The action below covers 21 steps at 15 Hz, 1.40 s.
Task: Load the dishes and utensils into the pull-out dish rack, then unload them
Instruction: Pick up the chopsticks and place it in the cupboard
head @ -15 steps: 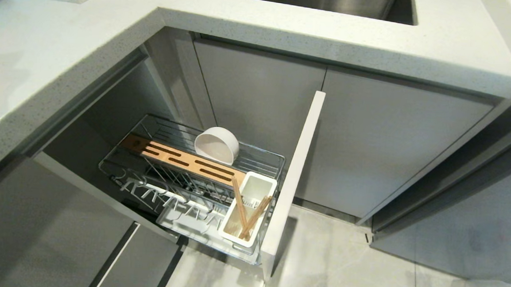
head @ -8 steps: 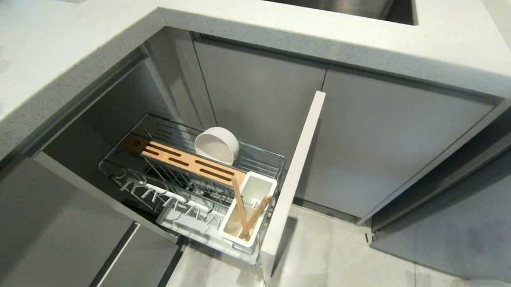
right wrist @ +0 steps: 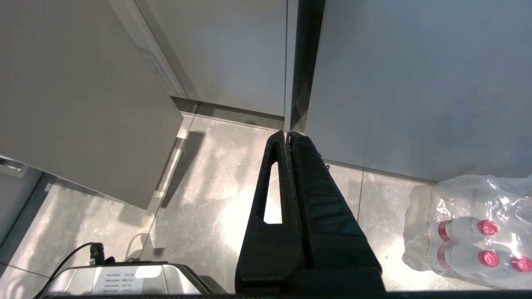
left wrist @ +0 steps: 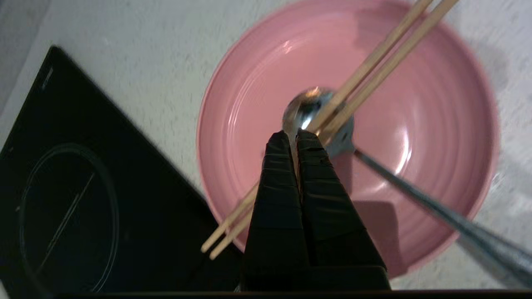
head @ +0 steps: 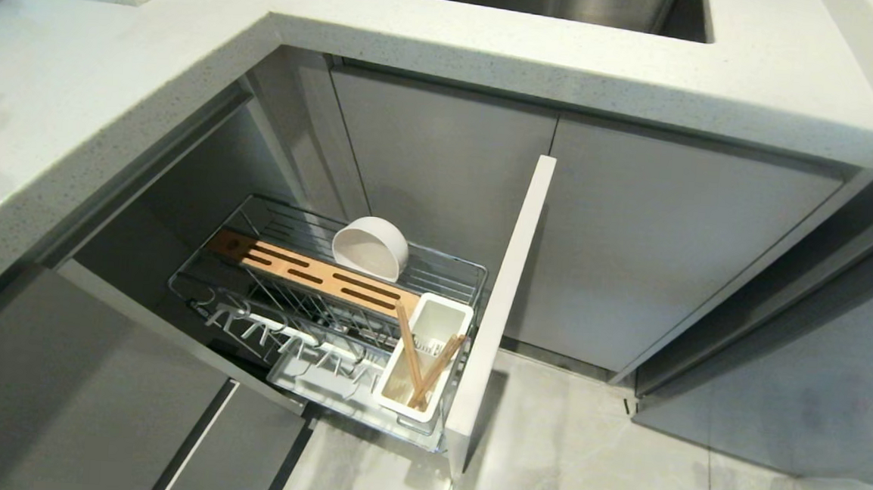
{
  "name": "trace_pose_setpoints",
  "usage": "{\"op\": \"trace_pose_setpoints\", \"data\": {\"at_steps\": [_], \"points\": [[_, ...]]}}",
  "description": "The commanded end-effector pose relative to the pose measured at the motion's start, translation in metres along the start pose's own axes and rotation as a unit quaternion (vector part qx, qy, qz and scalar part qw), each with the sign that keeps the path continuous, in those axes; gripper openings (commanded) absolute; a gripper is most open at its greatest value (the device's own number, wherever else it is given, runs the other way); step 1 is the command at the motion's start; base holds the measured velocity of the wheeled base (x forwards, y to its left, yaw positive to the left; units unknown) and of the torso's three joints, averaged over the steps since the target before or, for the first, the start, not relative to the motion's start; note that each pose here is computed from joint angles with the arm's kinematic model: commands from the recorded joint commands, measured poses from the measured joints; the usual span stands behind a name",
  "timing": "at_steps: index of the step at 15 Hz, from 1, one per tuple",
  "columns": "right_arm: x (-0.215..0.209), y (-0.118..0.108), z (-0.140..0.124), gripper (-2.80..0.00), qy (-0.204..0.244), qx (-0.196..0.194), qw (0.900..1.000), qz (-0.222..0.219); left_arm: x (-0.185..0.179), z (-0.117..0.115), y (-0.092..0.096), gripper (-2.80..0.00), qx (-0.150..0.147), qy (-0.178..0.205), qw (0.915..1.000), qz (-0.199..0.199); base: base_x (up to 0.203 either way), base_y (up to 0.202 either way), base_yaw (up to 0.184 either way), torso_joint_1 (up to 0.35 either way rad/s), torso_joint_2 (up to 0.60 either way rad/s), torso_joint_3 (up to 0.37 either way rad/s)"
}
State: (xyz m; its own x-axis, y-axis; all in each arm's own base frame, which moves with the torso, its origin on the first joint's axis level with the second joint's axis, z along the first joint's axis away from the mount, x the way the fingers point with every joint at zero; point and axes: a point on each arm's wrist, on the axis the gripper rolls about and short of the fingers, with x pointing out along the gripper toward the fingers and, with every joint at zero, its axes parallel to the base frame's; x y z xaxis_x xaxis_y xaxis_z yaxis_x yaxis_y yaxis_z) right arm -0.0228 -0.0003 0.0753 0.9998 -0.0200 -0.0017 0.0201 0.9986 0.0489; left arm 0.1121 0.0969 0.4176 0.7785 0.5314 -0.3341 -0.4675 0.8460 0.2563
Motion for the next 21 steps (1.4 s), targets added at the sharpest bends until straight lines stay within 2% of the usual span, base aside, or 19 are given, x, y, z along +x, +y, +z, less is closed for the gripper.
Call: {"op": "trace_pose_setpoints", "data": {"at_steps": [1,3,4,6,9,12,17,21], "points": [[0.0,0.0,0.0,-2.8,0.001,0.0,1.0,0.0,-0.005,-0.003,0.001,-2.8,0.006,0.009,0.9999,0.007,0.0,0.0,0.0,0.0,0.0,0.0],[0.0,0.0,0.0,-2.8,0.001,0.0,1.0,0.0,-0.009,-0.006,0.002,-2.8,0.012,0.019,0.9997,0.011,0.0,0.0,0.0,0.0,0.0,0.0],[0.0,0.0,0.0,-2.8,0.001,0.0,1.0,0.0,-0.01,-0.007,0.002,0.0,0.012,0.02,0.9997,0.012,0.0,0.0,0.0,0.0,0.0,0.0],[0.0,0.0,0.0,-2.8,0.001,0.0,1.0,0.0,-0.007,-0.007,0.002,0.0,0.011,0.024,0.9996,0.008,0.0,0.0,0.0,0.0,0.0,0.0],[0.0,0.0,0.0,-2.8,0.001,0.0,1.0,0.0,0.002,-0.011,0.002,0.0,0.006,0.05,0.9987,-0.003,0.0,0.0,0.0,0.0,0.0,0.0],[0.0,0.0,0.0,-2.8,0.001,0.0,1.0,0.0,0.025,-0.012,0.005,0.0,0.001,0.071,0.9972,-0.024,0.0,0.0,0.0,0.0,0.0,0.0],[0.0,0.0,0.0,-2.8,0.001,0.0,1.0,0.0,0.048,-0.014,0.006,0.0,-0.007,0.077,0.994,-0.077,0.0,0.0,0.0,0.0,0.0,0.0],[0.0,0.0,0.0,-2.8,0.001,0.0,1.0,0.0,0.052,-0.015,0.006,0.0,-0.01,0.08,0.9928,-0.089,0.0,0.0,0.0,0.0,0.0,0.0]]}}
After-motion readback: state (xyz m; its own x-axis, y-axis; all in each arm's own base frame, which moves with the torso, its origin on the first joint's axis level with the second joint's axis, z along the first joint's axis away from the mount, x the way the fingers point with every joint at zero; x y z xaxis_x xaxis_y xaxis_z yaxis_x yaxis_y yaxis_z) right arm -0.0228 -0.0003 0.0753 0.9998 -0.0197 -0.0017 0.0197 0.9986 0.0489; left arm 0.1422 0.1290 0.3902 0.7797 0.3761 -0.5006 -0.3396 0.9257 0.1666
